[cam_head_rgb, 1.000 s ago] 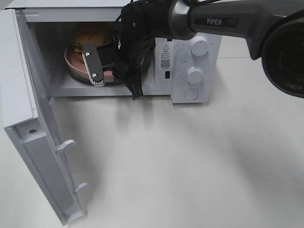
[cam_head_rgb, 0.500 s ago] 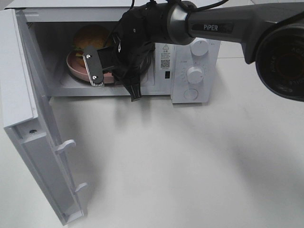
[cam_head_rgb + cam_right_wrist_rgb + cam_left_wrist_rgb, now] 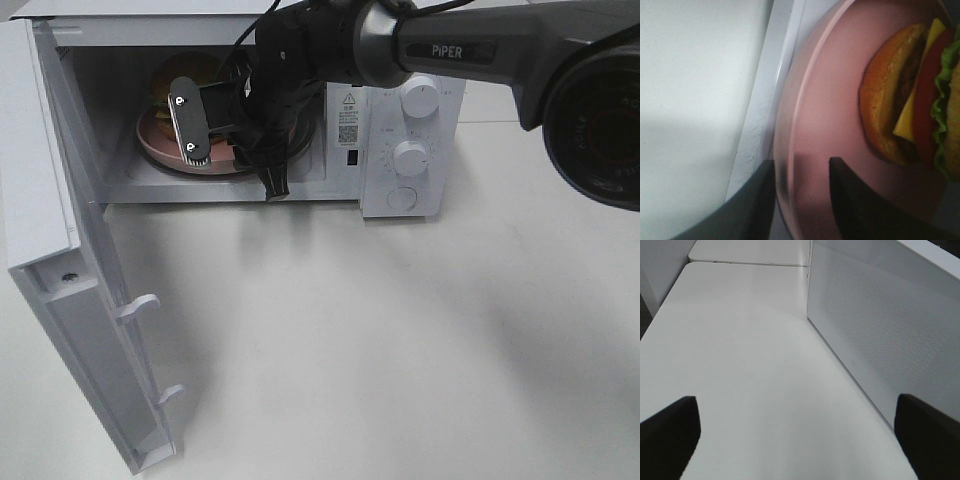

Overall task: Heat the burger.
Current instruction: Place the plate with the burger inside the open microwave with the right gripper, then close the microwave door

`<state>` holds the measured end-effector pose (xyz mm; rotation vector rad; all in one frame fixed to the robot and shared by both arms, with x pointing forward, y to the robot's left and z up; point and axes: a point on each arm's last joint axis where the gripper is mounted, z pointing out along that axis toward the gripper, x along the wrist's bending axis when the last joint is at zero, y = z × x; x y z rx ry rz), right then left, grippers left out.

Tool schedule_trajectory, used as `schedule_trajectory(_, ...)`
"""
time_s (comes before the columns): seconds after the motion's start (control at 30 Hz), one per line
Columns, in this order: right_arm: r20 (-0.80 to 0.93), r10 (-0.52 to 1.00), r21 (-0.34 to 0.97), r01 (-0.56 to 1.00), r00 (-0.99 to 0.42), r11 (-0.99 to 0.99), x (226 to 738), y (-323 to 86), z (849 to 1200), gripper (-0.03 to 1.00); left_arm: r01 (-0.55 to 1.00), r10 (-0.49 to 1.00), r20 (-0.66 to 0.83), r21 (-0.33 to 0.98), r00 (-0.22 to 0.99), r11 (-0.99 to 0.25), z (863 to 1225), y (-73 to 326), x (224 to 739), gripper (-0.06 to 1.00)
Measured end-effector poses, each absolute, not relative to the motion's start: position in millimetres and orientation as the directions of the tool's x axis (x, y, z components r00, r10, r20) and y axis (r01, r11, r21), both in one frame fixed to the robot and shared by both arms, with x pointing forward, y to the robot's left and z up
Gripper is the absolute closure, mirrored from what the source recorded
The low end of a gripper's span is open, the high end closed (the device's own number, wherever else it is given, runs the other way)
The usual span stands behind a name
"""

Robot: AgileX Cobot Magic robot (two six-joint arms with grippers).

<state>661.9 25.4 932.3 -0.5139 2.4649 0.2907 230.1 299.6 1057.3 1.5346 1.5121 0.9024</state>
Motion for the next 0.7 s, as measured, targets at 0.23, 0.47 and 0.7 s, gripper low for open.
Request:
schedule_trajectory(0.23, -0.572, -0.249, 0.114, -0.377, -0.782, 0.919, 660.6, 24.2, 931.4, 0.52, 0.441, 0.999, -0.037, 0.897, 0.038, 0.017, 1057.3, 299.6, 230.1, -0.03)
schedule_trajectory(0.47, -0.562, -0.238, 0.124, -0.365, -0.792, 0.923, 655.7, 20.9, 933.8, 0.41, 0.441, 0.999, -0.037, 0.897, 0.038, 0.017, 1057.3, 299.6, 230.1, -0.03)
schedule_trajectory(0.7, -0.566, -0.235, 0.132, -0.368, -0.791, 0.921, 642.9, 11.5, 939.4, 0.32, 0.441, 0.999, -0.037, 0.897, 0.038, 0.017, 1057.3, 299.6, 230.1, -0.03)
